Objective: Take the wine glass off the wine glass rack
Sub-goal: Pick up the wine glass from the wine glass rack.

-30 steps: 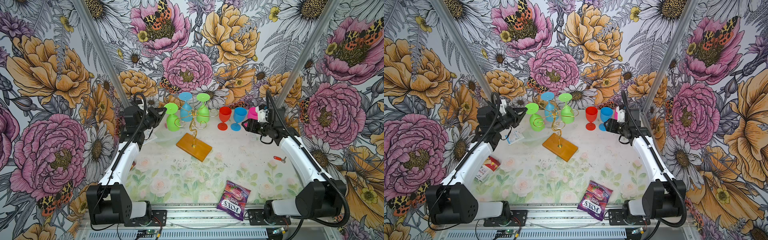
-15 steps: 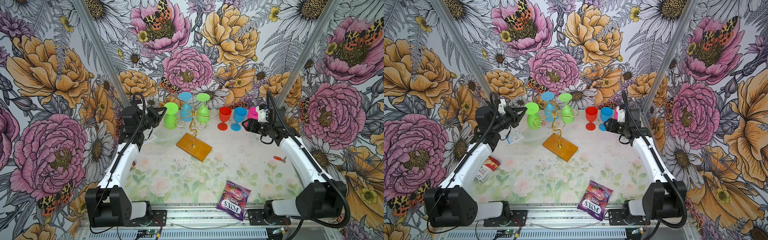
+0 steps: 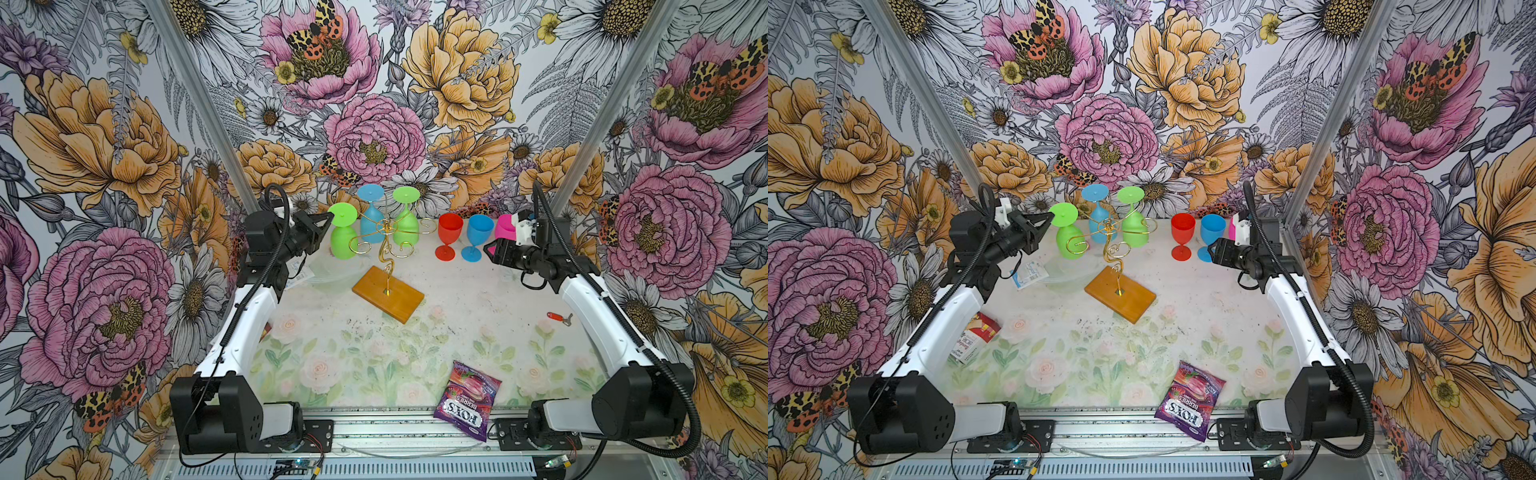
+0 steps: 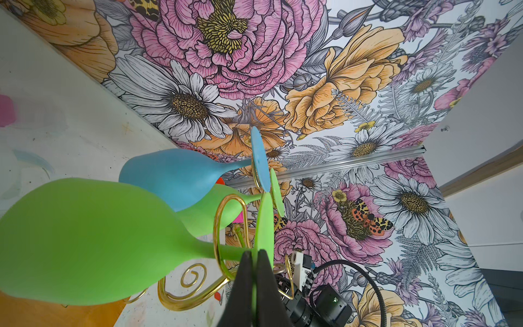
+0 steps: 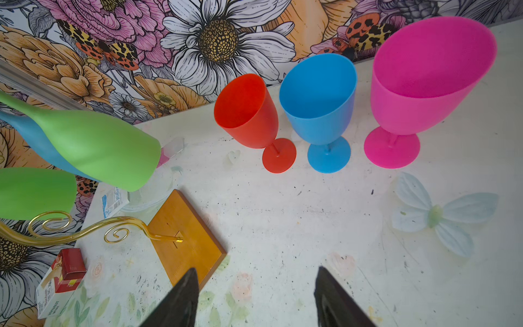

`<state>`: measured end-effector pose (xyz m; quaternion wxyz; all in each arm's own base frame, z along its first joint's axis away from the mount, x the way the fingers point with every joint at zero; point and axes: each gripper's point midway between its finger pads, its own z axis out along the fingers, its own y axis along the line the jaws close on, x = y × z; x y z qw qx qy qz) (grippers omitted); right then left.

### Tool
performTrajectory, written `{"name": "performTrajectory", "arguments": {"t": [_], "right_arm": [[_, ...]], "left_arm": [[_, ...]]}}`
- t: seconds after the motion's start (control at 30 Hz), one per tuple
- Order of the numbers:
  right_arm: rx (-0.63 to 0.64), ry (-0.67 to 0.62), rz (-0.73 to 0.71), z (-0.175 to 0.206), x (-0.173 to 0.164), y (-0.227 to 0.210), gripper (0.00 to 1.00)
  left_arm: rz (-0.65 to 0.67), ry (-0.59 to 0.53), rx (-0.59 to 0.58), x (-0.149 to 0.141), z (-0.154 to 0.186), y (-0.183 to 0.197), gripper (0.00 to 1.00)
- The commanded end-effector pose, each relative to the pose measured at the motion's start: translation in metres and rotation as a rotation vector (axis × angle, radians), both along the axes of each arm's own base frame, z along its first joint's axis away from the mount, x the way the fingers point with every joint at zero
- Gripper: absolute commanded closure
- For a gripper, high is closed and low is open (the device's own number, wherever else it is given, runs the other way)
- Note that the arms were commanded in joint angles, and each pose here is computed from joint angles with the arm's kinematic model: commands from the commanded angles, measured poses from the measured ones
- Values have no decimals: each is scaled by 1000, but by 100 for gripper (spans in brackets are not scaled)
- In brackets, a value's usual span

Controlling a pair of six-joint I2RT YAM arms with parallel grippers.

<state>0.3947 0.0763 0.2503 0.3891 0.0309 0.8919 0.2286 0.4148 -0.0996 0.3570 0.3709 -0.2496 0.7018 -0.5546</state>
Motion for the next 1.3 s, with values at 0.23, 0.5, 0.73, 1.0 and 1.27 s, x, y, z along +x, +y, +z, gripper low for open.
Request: {"name": "performTrajectory", "arguments": {"t": [0.23,0.5,0.73,1.0,1.27], "right_arm": [[13,-54,-6,15,-1,-3,34],[15,-53,-8,14,-1,-3,34],[16,-58,-11,16,-2,-5,34],[16,-60,-14,15,-3,-7,34],[19,-57,-19,14,-4,-9,34]], "left_arm": [[17,-38,-22,4,20,1,100],[14,-37,-26,13,23,-1,100],[2,-32,-26,20,22,-6,100],[-28,-28,-20,26,20,-19,100],[-54,-33,-9,15,17,-28,100]]}}
